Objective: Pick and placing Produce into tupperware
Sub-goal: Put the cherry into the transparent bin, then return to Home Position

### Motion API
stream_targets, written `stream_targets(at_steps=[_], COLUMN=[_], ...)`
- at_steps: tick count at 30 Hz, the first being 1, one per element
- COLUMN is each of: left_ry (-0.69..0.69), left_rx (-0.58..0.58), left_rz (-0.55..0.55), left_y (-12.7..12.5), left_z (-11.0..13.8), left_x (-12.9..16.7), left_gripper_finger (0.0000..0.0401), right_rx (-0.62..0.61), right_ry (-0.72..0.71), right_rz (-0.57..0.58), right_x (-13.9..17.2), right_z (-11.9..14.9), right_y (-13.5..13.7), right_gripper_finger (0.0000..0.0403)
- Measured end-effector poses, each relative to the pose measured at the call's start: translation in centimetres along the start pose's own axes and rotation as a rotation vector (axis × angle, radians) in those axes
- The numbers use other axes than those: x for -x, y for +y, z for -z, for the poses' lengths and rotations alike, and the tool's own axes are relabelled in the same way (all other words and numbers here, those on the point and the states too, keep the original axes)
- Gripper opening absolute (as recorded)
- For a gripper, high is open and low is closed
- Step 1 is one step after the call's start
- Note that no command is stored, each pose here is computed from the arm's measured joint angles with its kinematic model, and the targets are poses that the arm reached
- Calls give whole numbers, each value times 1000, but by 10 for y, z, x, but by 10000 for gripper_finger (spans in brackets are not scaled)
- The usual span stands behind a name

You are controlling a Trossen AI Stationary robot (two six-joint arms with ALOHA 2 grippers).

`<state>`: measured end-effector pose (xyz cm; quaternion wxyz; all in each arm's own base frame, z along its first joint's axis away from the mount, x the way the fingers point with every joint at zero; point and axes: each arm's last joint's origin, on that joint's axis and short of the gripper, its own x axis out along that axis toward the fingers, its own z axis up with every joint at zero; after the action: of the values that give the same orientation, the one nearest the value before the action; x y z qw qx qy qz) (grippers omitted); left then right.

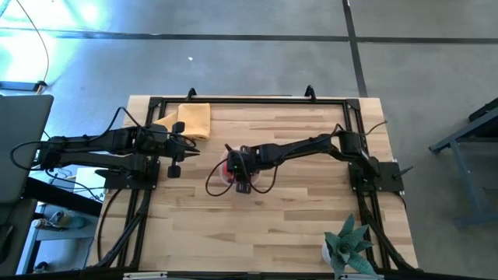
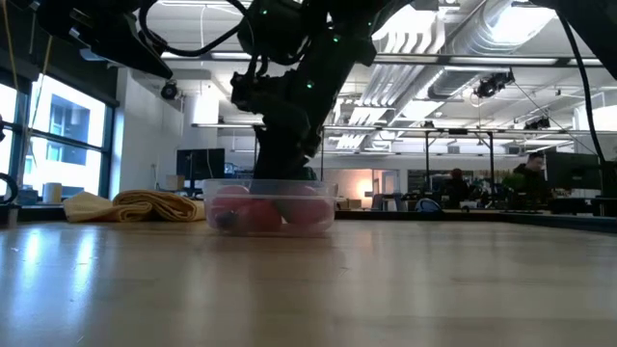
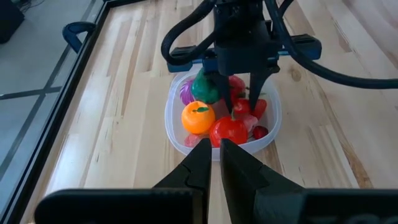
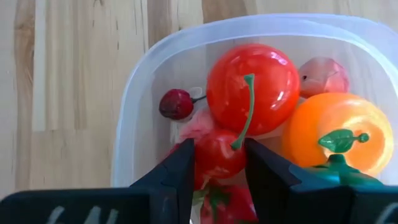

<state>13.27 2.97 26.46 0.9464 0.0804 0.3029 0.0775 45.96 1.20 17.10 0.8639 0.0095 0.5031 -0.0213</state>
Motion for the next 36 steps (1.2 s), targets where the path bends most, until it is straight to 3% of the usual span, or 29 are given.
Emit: stream_targets(at_steps=[24,30,36], left_ry=[0,0,0], left_rx=[0,0,0], left_rz=[0,0,0], left_y=[0,0,0], left_z=[0,0,0], left_x=[0,0,0], left_gripper_finger=[24,24,24], right_rx=[0,24,72], right_ry=[-6,-3,43], right_rz=[-2,-34,62], right_x=[3,33,83], right_z=[-3,-27,-47], right_y=[0,9,25], right_gripper_finger=[162,161,157])
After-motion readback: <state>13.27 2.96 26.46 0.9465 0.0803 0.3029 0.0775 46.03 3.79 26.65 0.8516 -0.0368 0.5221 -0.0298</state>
